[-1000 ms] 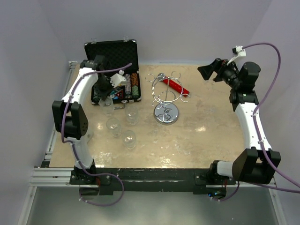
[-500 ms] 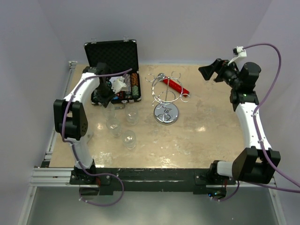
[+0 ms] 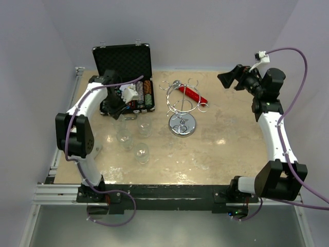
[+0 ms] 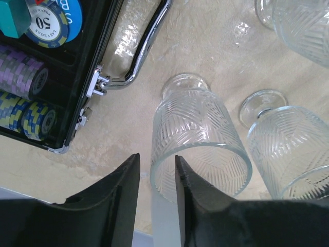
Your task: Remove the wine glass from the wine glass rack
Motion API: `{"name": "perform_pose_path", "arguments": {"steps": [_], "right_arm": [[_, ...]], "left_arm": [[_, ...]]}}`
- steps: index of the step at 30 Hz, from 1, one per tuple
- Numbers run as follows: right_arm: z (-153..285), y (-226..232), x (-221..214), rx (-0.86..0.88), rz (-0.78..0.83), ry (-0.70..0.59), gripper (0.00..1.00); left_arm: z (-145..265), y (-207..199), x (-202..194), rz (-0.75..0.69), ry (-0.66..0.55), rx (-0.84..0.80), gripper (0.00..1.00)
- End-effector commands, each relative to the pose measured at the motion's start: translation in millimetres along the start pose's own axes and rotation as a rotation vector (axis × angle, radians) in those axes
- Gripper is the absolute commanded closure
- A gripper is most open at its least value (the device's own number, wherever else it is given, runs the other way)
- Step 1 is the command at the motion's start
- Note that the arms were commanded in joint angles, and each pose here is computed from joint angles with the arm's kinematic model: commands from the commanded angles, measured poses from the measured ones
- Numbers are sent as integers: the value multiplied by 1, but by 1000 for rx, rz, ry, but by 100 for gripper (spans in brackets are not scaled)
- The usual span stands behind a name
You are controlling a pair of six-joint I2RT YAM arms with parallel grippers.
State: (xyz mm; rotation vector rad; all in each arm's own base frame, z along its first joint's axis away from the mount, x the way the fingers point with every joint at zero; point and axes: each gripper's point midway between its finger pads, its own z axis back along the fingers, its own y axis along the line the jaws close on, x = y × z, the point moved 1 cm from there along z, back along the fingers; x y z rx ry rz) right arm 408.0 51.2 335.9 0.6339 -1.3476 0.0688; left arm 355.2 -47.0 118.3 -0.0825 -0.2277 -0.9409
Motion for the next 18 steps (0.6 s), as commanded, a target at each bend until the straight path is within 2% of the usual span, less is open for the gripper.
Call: {"name": "perform_pose_path", "arguments": {"steps": [1, 3, 6, 10, 12, 17, 18], "right_arm": [[6, 0, 11, -13, 47, -19, 1], [8, -11, 16, -104, 31, -25, 1], [14, -39, 26, -303, 15, -31, 1], [24, -73, 42, -540, -28, -76, 1], [27, -79, 48, -579, -11, -85, 1], [22, -79, 47, -564, -16, -81, 1], [20, -79, 46, -554, -21, -80, 1]], "left_arm": [[34, -1, 11, 12, -71, 45, 58], [42, 0, 14, 11, -82, 55, 52], [58, 4, 16, 14, -84, 87, 48], [84, 16, 16, -7, -94, 188, 36], [99, 21, 20, -16, -124, 235, 30], [114, 28, 38, -5, -204, 272, 25], [117, 29, 42, 3, -224, 275, 19]]}}
